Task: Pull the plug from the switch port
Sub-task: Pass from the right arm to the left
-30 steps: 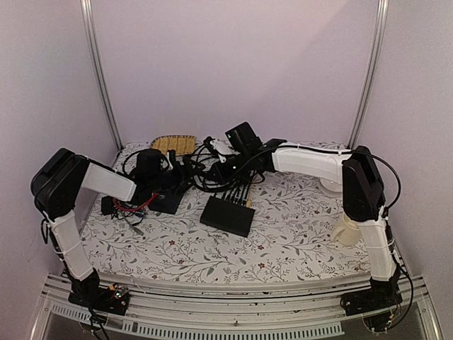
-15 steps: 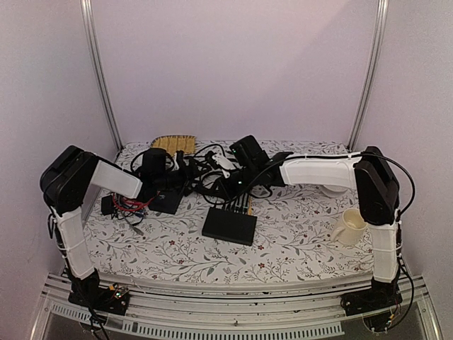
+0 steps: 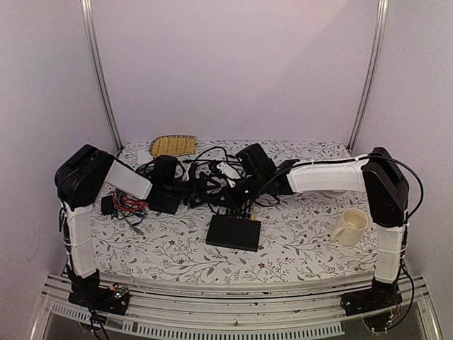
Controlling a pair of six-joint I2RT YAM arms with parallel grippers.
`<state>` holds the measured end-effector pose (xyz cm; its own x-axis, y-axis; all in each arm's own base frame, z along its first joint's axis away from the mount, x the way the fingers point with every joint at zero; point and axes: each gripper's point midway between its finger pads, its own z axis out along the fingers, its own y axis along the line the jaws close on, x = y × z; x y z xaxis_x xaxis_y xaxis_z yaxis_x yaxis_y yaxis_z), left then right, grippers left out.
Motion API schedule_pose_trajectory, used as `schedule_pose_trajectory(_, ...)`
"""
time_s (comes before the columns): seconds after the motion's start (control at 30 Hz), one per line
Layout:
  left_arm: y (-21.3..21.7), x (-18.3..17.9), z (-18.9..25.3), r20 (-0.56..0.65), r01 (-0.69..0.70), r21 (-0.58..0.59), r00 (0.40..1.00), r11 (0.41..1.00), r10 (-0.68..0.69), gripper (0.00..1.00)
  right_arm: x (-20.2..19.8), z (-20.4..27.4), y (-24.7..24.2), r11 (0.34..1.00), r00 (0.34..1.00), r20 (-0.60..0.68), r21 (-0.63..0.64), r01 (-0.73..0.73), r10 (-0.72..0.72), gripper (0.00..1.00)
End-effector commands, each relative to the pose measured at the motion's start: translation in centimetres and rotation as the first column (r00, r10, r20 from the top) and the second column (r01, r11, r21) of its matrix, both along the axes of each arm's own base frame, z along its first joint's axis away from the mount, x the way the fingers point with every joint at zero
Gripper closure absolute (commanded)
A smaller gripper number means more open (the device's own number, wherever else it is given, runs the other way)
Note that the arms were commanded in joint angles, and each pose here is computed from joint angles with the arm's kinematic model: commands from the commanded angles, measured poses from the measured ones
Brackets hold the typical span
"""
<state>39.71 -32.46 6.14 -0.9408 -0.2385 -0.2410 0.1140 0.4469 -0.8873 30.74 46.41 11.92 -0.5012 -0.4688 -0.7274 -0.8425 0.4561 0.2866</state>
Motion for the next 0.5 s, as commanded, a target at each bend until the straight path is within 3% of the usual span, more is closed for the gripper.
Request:
schedule_pose_trajectory(0.0, -1.9, -0.6, 0.2, 0.016, 0.107, -0.005, 0.994, 0.994, -0.107, 0.13, -1.6, 4.8, 1.2, 0.991, 0.995, 0.072, 0.109, -0.075, 0.067, 0.99)
schedule_pose_trajectory(0.17, -2.8, -1.2, 0.0, 0.006, 0.156, -0.016, 0.988, 0.988, -0.156, 0.19, -2.1, 4.7, 1.4, 0.99, 0.994, 0.074, 0.113, -0.085, 0.077, 0.99)
schedule_pose_trajectory(0.47, -2.6, -1.6, -0.2, 0.012, 0.178, 0.003, 0.984, 0.984, -0.178, 0.43, -2.2, 3.7, 1.0, 0.992, 0.996, 0.06, 0.102, -0.069, 0.063, 0.99)
